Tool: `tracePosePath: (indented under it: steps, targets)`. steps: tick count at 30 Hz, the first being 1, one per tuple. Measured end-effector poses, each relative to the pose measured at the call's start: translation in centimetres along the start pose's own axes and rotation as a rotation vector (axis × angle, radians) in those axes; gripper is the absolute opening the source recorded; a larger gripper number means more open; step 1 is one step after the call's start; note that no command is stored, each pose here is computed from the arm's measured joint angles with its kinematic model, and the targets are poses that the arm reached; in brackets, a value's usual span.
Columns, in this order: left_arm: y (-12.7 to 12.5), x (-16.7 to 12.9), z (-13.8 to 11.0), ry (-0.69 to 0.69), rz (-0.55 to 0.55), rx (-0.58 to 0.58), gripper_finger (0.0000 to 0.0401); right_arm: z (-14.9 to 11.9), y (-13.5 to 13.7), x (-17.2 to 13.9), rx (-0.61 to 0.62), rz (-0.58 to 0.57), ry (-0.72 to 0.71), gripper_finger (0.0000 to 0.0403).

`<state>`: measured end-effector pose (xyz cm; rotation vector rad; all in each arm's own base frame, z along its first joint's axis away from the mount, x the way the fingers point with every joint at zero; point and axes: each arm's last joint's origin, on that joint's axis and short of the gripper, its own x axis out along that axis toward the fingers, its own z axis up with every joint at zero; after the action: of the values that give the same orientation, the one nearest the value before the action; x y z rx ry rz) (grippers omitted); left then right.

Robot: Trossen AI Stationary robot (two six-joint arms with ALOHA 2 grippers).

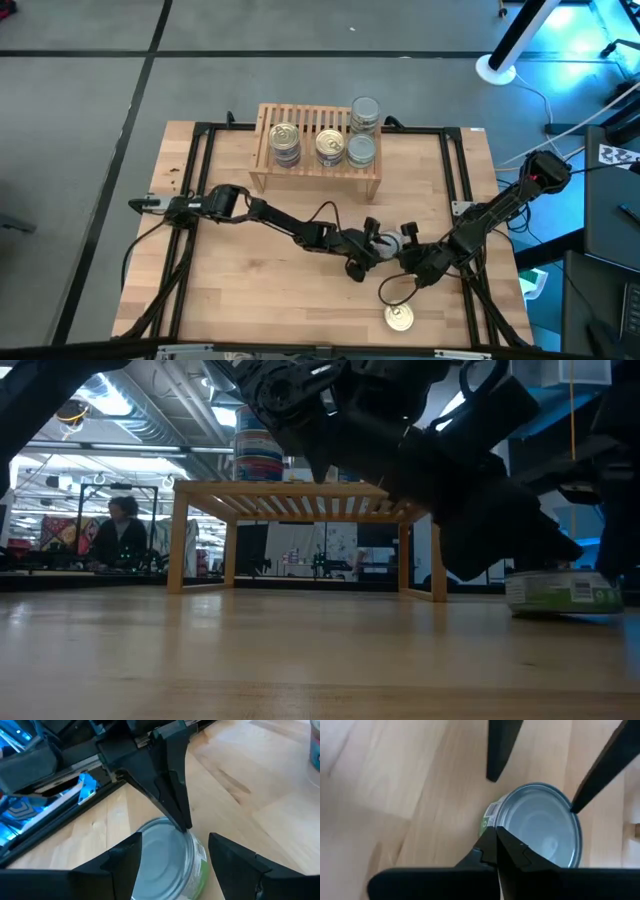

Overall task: Stack canned seafood by type on shelf
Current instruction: Stack the green tuna can on top of the green tuna can on the shelf

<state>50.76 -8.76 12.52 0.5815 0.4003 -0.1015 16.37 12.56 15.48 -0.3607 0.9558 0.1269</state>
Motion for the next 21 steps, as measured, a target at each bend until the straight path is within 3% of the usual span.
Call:
tracePosePath:
  steps: [21]
  targets:
    - [-3.1, -0.8, 0.8, 0.14, 0.07, 0.325, 0.0225, 1.4, 0.0, -0.6, 0.193, -0.01, -0.074, 0.0]
